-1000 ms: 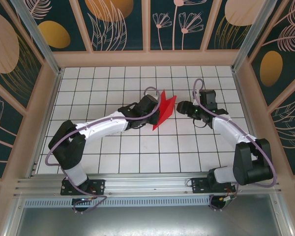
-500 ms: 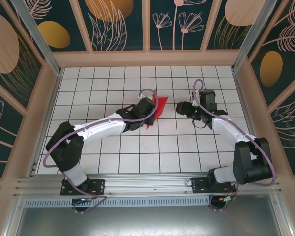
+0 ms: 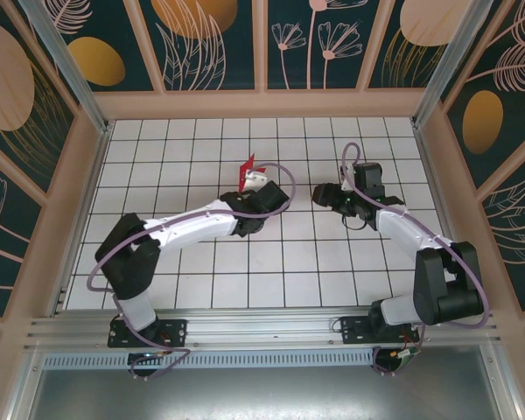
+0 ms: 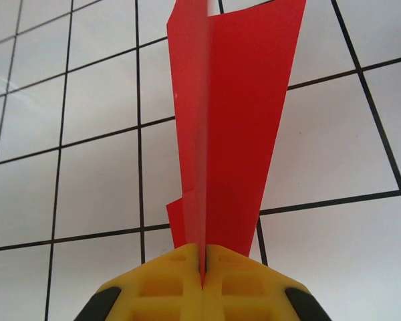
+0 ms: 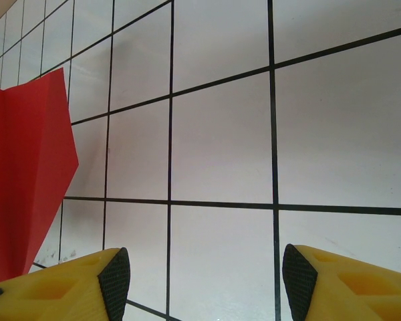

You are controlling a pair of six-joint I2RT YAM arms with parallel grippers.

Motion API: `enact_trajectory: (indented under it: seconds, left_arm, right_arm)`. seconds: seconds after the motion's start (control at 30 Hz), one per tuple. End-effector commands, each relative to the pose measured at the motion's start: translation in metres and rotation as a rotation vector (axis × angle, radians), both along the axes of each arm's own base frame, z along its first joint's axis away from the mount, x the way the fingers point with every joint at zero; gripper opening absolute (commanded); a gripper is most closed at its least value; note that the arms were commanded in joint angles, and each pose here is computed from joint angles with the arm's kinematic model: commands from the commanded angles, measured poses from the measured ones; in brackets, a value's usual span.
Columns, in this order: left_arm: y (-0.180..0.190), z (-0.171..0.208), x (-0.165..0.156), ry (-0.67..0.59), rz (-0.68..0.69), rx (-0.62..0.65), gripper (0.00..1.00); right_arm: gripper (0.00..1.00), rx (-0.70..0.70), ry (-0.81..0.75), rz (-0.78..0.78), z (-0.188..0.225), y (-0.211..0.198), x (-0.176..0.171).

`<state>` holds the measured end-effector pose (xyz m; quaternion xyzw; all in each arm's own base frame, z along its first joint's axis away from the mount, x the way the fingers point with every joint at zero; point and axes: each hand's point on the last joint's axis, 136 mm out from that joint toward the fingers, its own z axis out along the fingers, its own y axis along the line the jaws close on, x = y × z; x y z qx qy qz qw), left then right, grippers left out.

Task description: Fold a paper plane with a square sheet of paper (fold left side to right side)

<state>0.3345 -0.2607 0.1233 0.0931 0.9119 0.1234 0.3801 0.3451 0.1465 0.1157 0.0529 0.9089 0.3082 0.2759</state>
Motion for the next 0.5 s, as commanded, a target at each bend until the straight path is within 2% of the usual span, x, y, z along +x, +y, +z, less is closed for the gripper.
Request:
enact_trajectory:
  seconds: [0.0,0.13,0.33,0.47]
  left_arm:
    - [0.013,-0.006,-0.002,-0.026,0.057,0.187,0.0]
    - [0.004,-0.041,-0.005,0.057,0.044,0.221,0.0]
    - [-0.034,-0.061,-0.011,0.152,-0.039,0.012,0.0]
    - [-0.047,-0.064,-0.012,0.178,-0.065,-0.03,0.0]
  right_arm:
    - [0.64,0.005,0.008,-0.009,-0.006,-0.003,0.0]
    - [0.65,0.002,0.019,-0.018,-0.008,-0.006,-0.001]
    - [0.64,0.007,0.035,-0.023,-0.012,-0.01,-0.005]
    - [0.64,0.011,0.049,-0.025,-0.016,-0.012,-0.007]
